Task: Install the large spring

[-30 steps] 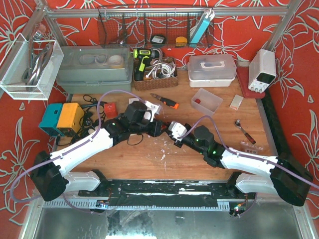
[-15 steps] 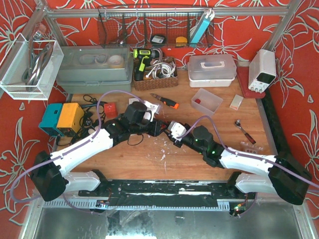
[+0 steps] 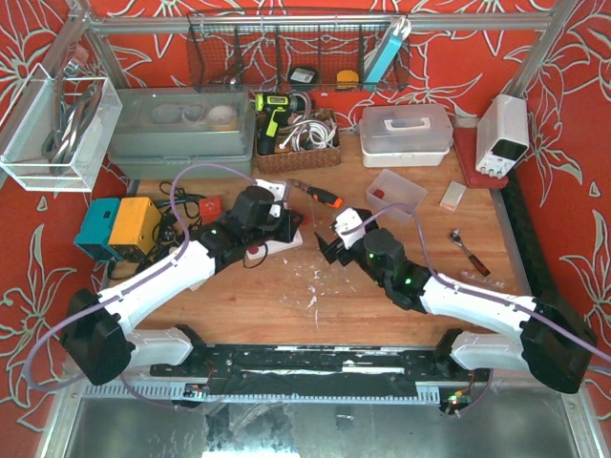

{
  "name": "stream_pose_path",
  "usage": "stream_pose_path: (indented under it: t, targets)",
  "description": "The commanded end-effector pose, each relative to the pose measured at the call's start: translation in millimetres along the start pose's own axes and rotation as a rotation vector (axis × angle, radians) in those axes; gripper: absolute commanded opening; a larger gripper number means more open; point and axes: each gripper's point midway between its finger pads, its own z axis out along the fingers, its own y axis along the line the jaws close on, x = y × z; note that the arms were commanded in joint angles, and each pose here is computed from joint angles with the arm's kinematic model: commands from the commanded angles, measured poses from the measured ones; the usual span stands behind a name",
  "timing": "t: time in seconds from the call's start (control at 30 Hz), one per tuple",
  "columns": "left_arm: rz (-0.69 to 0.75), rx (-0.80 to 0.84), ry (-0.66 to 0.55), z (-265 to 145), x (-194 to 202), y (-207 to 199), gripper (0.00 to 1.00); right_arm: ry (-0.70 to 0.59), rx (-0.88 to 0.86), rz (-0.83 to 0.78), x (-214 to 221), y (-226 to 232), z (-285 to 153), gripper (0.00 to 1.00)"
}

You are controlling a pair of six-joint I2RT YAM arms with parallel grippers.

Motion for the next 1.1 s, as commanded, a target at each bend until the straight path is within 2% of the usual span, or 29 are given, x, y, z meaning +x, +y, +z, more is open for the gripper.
stream_pose_path:
  t: [0.0, 0.13, 0.27, 0.4, 0.77, 1.07]
  targets:
    - [0.004, -0.131, -0.099, 3.0, -35.0, 28.1, 0.00, 0.121, 0.192, 0.165, 21.4, -44.0, -1.3, 0.99]
    - [0.017, -0.229, -0.095, 12.3, -44.4, 53.2, 0.00, 0.204, 0.285, 0.354, 46.1, -79.4, -4.4, 0.99]
    - [0.014, -0.295, -0.059, 26.8, -48.6, 78.8, 0.00, 0.250, 0.371, 0.452, 69.5, -104.9, -14.9, 0.99]
    - [0.014, -0.326, -0.011, 39.9, -52.3, 93.2, 0.00, 0.246, 0.410, 0.460, 74.7, -113.8, -22.6, 0.99]
    - [0.021, -0.331, 0.131, 85.8, -44.2, 101.2, 0.00, 0.245, 0.416, 0.457, 72.1, -116.2, -27.1, 0.99]
    - [0.031, -0.391, 0.155, 91.4, -41.0, 112.7, 0.00, 0.230, 0.420, 0.457, 68.5, -118.4, -30.9, 0.99]
